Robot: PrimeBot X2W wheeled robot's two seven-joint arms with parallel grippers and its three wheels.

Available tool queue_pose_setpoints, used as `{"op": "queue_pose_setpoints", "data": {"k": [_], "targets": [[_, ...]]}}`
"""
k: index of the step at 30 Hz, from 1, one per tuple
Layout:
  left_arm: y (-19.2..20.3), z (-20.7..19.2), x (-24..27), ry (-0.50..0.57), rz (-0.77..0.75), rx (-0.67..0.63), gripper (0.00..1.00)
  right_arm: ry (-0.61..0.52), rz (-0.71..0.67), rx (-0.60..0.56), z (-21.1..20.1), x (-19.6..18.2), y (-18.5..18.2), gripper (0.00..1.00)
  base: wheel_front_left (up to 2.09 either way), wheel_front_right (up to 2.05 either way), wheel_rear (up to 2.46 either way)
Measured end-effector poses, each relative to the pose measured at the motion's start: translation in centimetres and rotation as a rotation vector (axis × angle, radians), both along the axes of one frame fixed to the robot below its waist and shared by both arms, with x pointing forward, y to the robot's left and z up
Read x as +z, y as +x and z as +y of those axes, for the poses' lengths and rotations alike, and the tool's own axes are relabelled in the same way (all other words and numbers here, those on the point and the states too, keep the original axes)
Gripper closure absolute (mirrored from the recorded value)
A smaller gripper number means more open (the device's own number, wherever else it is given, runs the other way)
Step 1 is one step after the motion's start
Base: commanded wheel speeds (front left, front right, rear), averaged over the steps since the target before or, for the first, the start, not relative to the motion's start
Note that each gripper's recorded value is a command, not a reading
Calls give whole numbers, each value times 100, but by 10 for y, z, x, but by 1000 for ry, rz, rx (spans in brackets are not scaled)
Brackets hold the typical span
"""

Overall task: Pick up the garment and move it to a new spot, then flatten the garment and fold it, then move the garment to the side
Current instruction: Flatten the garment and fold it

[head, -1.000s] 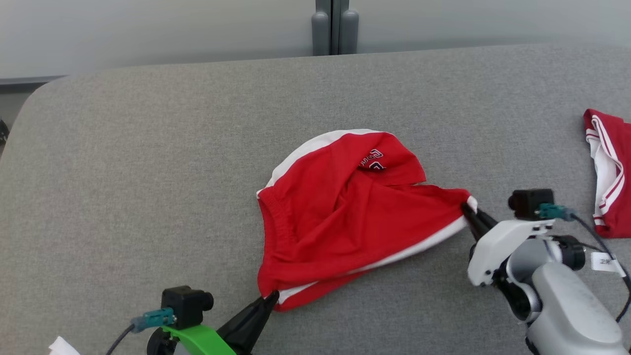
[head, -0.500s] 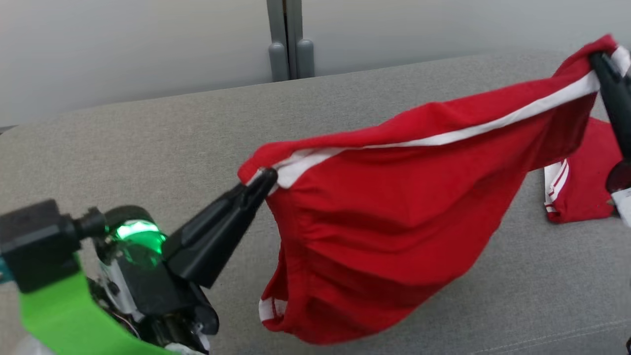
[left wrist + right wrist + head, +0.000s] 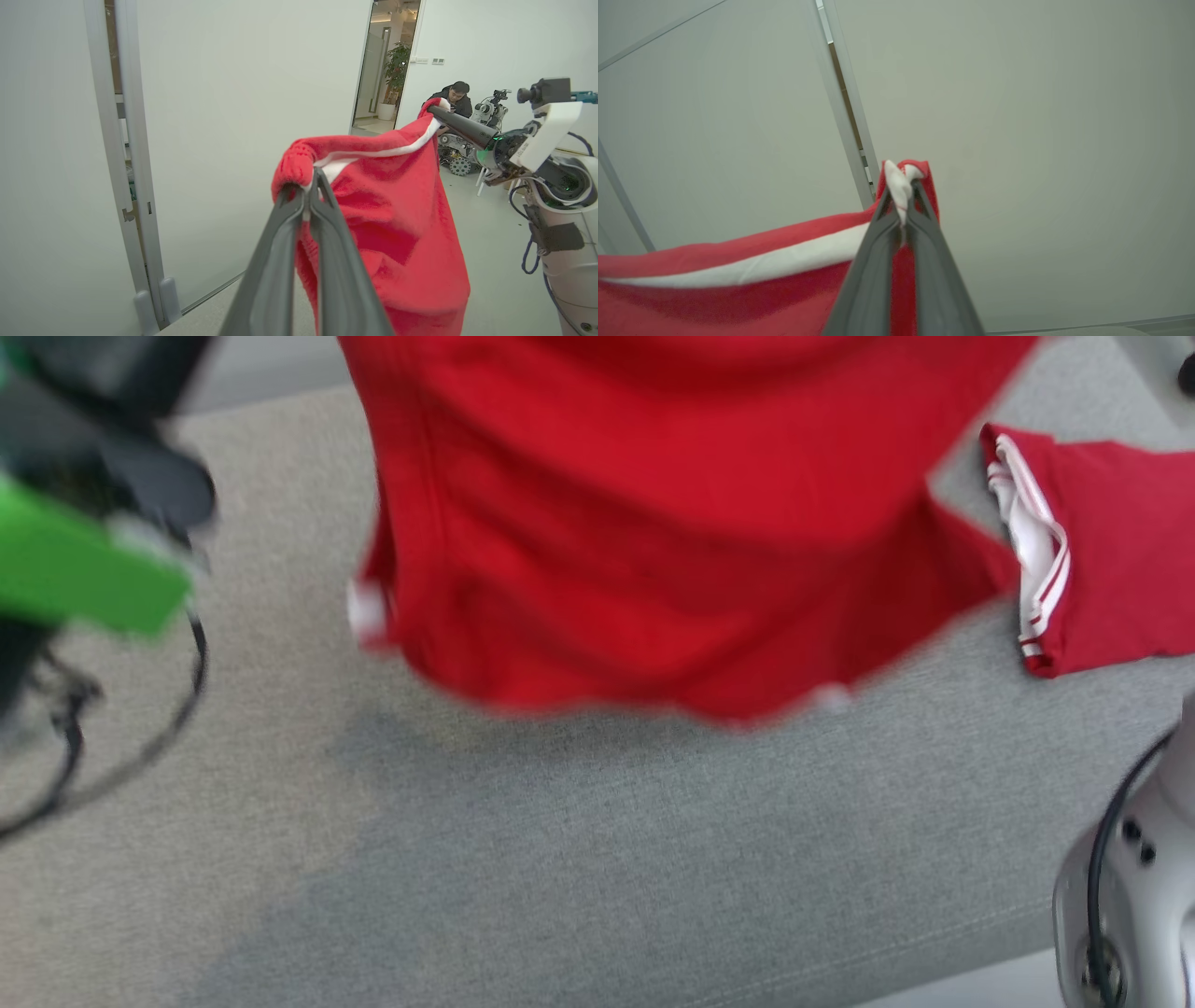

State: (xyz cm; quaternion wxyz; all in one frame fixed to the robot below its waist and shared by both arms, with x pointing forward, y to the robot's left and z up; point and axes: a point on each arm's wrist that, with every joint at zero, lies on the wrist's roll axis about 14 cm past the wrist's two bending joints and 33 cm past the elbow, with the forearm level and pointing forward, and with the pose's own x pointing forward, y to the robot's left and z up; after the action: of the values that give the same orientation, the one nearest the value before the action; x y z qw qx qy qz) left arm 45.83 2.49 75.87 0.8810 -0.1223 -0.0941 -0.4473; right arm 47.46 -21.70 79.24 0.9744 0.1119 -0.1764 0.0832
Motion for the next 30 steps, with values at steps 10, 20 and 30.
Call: {"op": "queue_pose_setpoints", "data": {"k": [10, 20, 30], "targets": [[189, 7, -25, -52, -79, 260, 100, 13, -48, -87, 5, -25, 166, 100, 0, 0, 0], [252, 14, -217, 71, 98, 343, 100, 60, 247, -62, 25, -244, 226, 100, 0, 0, 0], [119, 7, -363, 76, 467, 228, 100, 95, 458, -104, 13, -362, 109, 100, 0, 0, 0]]}}
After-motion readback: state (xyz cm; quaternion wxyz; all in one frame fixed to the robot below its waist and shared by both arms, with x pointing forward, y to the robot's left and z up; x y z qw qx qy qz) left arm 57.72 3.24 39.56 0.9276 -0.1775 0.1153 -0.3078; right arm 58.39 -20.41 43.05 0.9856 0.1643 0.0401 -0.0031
